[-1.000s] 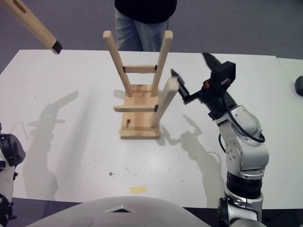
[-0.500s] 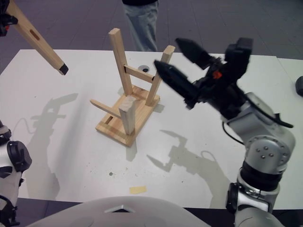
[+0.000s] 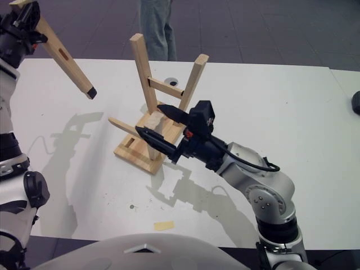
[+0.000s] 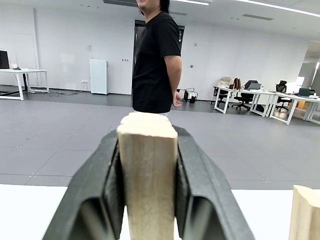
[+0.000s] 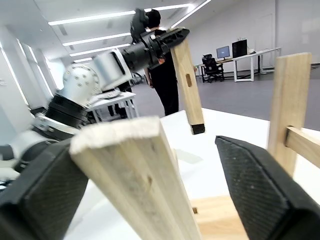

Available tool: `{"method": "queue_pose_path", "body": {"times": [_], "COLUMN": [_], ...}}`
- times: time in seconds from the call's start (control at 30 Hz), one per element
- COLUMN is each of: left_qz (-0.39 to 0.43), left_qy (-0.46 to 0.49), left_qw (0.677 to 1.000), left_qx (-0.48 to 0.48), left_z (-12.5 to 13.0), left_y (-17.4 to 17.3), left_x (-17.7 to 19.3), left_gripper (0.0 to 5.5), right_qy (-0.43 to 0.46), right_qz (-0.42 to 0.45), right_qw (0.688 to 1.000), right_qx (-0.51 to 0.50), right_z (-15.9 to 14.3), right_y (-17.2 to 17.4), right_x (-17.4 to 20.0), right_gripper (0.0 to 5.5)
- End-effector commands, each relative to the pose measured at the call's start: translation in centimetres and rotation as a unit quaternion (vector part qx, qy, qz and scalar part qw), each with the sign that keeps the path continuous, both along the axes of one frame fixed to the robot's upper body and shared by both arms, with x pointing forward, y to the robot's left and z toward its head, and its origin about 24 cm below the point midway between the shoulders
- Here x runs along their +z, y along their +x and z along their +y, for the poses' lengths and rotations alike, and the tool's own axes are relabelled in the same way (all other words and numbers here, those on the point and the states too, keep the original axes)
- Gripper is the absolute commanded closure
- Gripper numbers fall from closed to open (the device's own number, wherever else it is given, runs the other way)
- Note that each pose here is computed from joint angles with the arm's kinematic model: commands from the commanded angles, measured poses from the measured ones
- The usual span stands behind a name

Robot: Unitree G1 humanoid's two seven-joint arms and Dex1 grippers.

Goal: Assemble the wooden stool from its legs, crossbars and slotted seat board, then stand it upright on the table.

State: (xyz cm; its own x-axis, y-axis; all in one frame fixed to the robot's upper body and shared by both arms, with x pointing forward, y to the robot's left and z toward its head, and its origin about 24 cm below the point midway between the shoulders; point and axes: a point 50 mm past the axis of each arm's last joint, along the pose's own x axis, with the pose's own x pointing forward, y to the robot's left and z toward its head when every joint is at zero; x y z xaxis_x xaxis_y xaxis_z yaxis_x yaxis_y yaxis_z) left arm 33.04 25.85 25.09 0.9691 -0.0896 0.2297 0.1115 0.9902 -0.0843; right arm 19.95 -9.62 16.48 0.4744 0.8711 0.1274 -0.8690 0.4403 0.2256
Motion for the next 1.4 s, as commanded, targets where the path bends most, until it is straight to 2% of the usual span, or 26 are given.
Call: {"method": "queue_pose_path", "body": {"times": [0.03,0.27,0.37,0.5,0.73,0.87,1.0,1.07,1.2,1.4], "left_qz": [0.0,-0.002,0.0,0.007,0.018,0.033,0.058,0.072,0.101,0.133], "left_qy": [0.007,0.007,-0.027,-0.023,-0.049,-0.074,-0.143,-0.147,-0.13,-0.158], "left_qw": [1.0,1.0,0.999,0.998,0.994,0.988,0.971,0.966,0.969,0.961], "left_qx": [-0.009,-0.018,-0.034,-0.051,-0.099,-0.134,-0.181,-0.199,-0.187,-0.182], "left_z": [-0.9,-1.7,-2.3,-3.6,-5.9,-6.9,-8.5,-9.1,-8.7,-8.9], "left_y": [-0.1,0.5,0.6,1.1,1.3,1.3,1.5,1.6,1.3,1.1], "left_x": [-0.1,0.1,0.3,0.0,-0.3,-1.0,-3.1,-4.1,-5.5,-7.6], "left_gripper": [4.48,4.48,4.48,4.48,4.48,4.48,4.48,4.48,4.48,4.48], "right_qy": [-0.046,-0.075,-0.086,-0.154,-0.195,-0.188,-0.133,-0.124,-0.118,-0.118], "right_qz": [-0.023,-0.046,-0.054,-0.091,-0.137,-0.131,-0.088,-0.08,-0.073,-0.071], "right_qw": [0.999,0.996,0.995,0.982,0.965,0.966,0.98,0.981,0.983,0.984], "right_qx": [-0.001,0.007,-0.006,-0.056,-0.113,-0.119,-0.121,-0.124,-0.118,-0.113], "right_z": [0.1,-0.1,-0.6,-2.0,-2.8,-2.8,-2.7,-2.9,-3.0,-3.0], "right_y": [-0.1,0.3,0.7,1.9,2.8,2.9,2.7,2.7,2.8,2.7], "right_x": [-0.5,-0.9,-1.0,-2.3,-3.3,-3.6,-3.7,-3.8,-3.8,-3.9], "right_gripper": [1.98,2.96,3.35,3.45,3.45,3.45,3.45,3.46,3.46,3.46]}}
